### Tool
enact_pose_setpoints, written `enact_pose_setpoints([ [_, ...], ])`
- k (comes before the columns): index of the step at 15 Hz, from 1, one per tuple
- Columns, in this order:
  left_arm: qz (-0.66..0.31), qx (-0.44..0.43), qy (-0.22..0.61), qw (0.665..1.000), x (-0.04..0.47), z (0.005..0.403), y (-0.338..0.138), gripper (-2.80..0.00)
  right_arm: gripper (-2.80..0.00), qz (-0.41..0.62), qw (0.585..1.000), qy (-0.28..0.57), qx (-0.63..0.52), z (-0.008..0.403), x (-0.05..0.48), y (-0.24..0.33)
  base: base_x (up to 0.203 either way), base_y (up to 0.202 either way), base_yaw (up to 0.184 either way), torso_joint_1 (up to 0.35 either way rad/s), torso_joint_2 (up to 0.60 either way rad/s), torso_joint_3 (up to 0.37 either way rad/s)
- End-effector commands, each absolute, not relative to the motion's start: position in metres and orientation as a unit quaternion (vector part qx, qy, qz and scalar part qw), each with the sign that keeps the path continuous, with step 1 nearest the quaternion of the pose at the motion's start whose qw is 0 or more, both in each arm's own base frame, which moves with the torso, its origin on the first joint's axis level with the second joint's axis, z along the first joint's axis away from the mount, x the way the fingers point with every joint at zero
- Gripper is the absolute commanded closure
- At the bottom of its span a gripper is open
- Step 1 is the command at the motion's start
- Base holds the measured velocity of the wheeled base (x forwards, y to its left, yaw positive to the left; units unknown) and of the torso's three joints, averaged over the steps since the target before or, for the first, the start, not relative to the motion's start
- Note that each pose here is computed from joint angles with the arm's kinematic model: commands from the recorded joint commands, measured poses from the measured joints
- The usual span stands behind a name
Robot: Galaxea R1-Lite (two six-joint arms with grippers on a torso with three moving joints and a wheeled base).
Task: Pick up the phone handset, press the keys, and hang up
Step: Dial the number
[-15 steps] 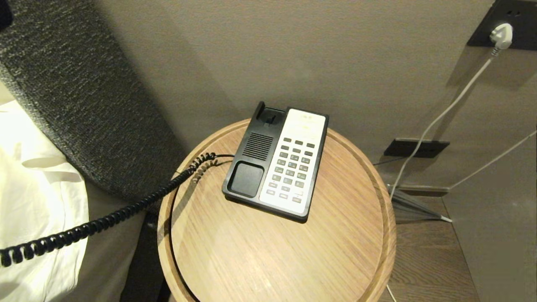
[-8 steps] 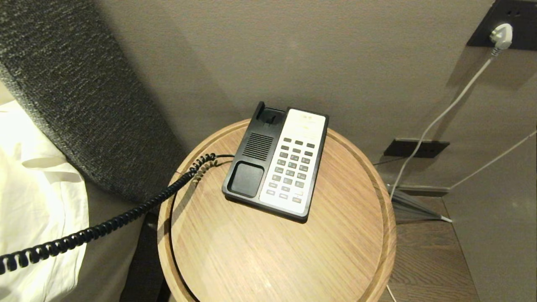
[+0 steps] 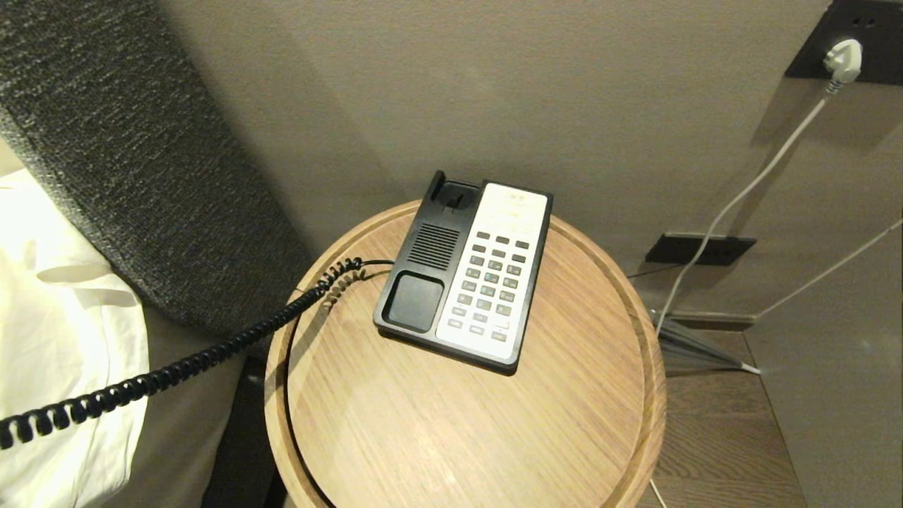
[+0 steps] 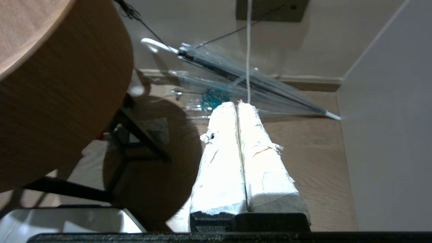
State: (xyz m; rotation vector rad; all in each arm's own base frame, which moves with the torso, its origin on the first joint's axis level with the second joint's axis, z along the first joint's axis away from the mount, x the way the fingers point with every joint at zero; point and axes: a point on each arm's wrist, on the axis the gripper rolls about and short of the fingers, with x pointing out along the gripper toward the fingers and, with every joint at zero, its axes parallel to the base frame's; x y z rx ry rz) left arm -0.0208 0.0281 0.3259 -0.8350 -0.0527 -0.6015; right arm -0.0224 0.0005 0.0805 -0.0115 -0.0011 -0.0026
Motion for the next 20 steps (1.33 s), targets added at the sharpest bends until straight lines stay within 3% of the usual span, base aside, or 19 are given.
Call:
enact_pose_setpoints([
  [1,-0.283,-0.404,-0.036,0.869,-0.024,0.33,0.03,0.0,0.0,0.008,1.0,-0.024,-0.007,0.106,-0.033,0.001,0.0,0.0,0.0,0.0,0.0,0.0],
  [5,-0.291,-0.402,-0.026,0.868,-0.02,0.326,0.026,0.0,0.0,0.045,0.993,-0.107,0.009,0.22,-0.091,0.004,0.0,0.0,0.0,0.0,0.0,0.0],
  [7,-0.296,-0.398,-0.019,0.868,-0.016,0.327,0.022,0.0,0.0,0.053,0.997,-0.041,0.028,0.261,-0.056,0.004,0.0,0.0,0.0,0.0,0.0,0.0],
  [9,-0.296,-0.397,-0.016,0.869,-0.015,0.326,0.021,0.0,0.0,0.06,0.994,0.081,0.042,0.286,0.025,0.003,0.0,0.0,0.0,0.0,0.0,0.0],
  [11,-0.294,-0.395,-0.009,0.87,-0.015,0.32,0.02,0.0,0.0,0.063,0.982,0.172,0.049,0.288,0.113,0.004,0.0,0.0,0.0,0.0,0.0,0.0],
  [14,-0.292,-0.392,-0.002,0.872,-0.014,0.313,0.02,0.0,0.0,0.08,0.972,0.218,0.032,0.275,0.219,0.044,0.0,0.0,0.0,0.0,0.0,0.0],
  [20,-0.292,-0.39,0.001,0.873,-0.015,0.307,0.021,0.0,0.0,0.176,0.969,0.174,0.005,0.26,0.232,0.207,0.0,0.0,0.0,0.0,0.0,0.0],
])
